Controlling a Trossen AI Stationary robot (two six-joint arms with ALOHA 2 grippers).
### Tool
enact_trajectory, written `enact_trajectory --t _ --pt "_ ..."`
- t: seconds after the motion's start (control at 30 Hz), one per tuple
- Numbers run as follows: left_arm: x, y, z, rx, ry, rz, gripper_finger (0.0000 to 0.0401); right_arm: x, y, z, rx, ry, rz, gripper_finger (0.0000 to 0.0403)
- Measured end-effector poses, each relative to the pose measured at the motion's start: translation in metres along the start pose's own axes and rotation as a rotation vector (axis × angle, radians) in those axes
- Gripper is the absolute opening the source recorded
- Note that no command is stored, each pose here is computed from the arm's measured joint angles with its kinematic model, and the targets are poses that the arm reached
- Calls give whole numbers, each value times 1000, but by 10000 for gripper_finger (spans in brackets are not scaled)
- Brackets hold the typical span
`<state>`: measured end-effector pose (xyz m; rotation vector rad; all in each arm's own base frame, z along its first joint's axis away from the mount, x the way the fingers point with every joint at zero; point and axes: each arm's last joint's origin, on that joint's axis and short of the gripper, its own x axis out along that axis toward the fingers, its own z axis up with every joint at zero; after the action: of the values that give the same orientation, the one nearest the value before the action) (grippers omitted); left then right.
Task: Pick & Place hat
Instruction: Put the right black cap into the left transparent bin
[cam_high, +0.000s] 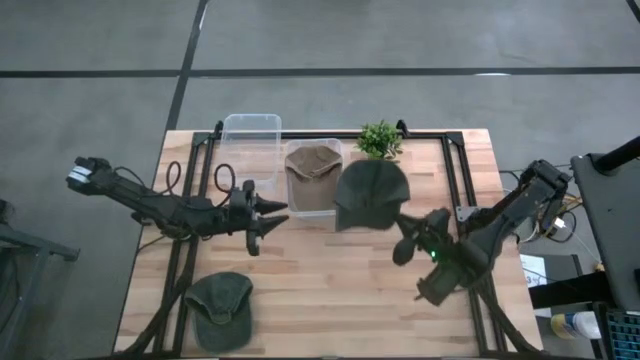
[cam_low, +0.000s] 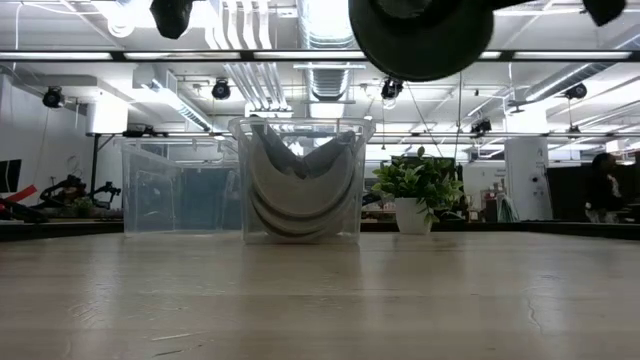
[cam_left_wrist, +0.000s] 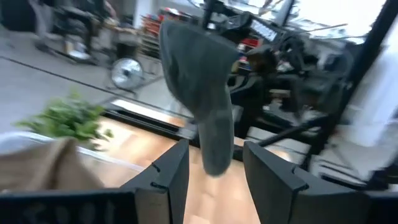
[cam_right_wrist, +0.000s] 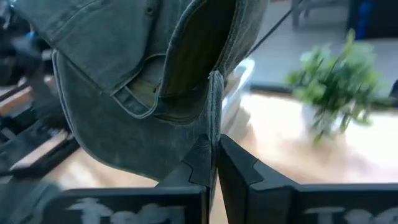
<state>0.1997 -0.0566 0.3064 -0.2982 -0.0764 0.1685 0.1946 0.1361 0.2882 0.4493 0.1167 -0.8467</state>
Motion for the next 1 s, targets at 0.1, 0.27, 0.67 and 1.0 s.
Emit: enact_trajectory --t 0.1,0.27,0.67,1.0 --pt "2 0 1 54 -29 26 145 7 0 18 -14 -54 -18 11" --pt "10 -5 1 156 -87 23 145 16 11 39 -72 -115 -43 11" --pt "33 -13 -7 391 -199 76 145 38 66 64 -303 -198 -81 11" --pt "44 -15 -6 407 -190 209 145 50 85 63 -380 -207 -104 11"
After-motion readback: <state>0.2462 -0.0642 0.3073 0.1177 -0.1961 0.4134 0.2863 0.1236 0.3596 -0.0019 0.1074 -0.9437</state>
